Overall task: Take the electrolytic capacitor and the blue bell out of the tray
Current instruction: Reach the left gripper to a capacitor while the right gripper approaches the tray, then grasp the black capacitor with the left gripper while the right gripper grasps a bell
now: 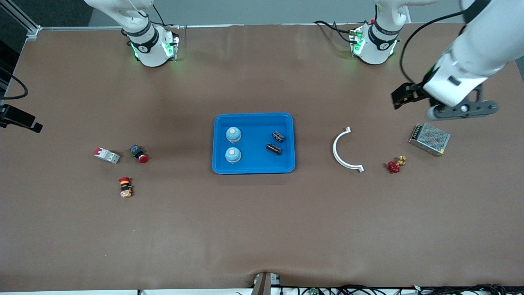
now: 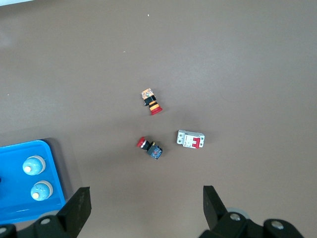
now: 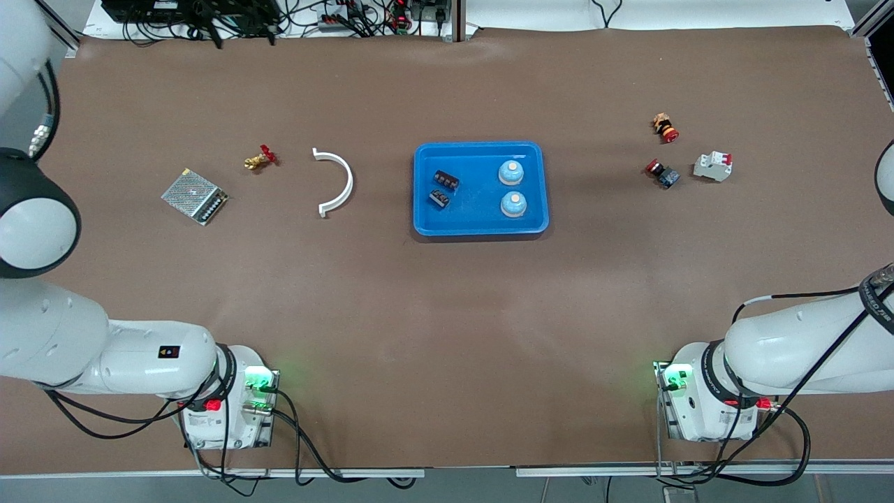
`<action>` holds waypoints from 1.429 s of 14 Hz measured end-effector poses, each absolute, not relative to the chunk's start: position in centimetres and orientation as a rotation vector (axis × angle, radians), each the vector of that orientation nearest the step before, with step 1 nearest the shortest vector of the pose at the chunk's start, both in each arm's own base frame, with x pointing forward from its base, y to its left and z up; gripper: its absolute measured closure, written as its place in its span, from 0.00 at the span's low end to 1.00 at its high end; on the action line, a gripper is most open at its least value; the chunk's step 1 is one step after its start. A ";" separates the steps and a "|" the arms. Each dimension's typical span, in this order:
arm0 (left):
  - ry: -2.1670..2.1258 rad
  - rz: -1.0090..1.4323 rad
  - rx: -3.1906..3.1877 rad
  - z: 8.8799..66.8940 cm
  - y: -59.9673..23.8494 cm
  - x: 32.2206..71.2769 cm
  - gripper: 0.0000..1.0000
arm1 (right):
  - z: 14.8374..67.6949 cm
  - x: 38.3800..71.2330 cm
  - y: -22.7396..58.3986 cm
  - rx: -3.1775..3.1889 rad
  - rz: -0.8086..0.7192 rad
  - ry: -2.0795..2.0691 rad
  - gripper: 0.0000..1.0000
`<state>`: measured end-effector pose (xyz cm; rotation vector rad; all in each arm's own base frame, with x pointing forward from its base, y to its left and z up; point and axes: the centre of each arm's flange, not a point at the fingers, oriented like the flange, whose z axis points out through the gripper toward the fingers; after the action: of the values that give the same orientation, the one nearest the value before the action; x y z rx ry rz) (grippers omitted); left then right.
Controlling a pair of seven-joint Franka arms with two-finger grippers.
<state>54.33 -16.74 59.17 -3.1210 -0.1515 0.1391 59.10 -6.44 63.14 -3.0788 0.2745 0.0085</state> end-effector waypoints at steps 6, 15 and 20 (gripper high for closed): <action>-0.324 0.201 -3.119 53.0 -25.4 54.8 0.00 | 56.1 59.6 -5.3 -3.033 0.088 0.511 0.00; -0.678 0.301 -3.049 38.1 -39.4 53.3 0.00 | 43.3 56.7 4.4 -2.954 0.020 0.840 0.00; -0.952 0.354 -2.925 29.4 -44.3 51.1 0.15 | 40.2 54.1 16.8 -2.865 -0.005 1.067 0.00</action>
<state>51.13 -44.32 29.40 -2.9250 -0.9519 0.3536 54.12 16.76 40.18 -2.8650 1.0673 -0.0047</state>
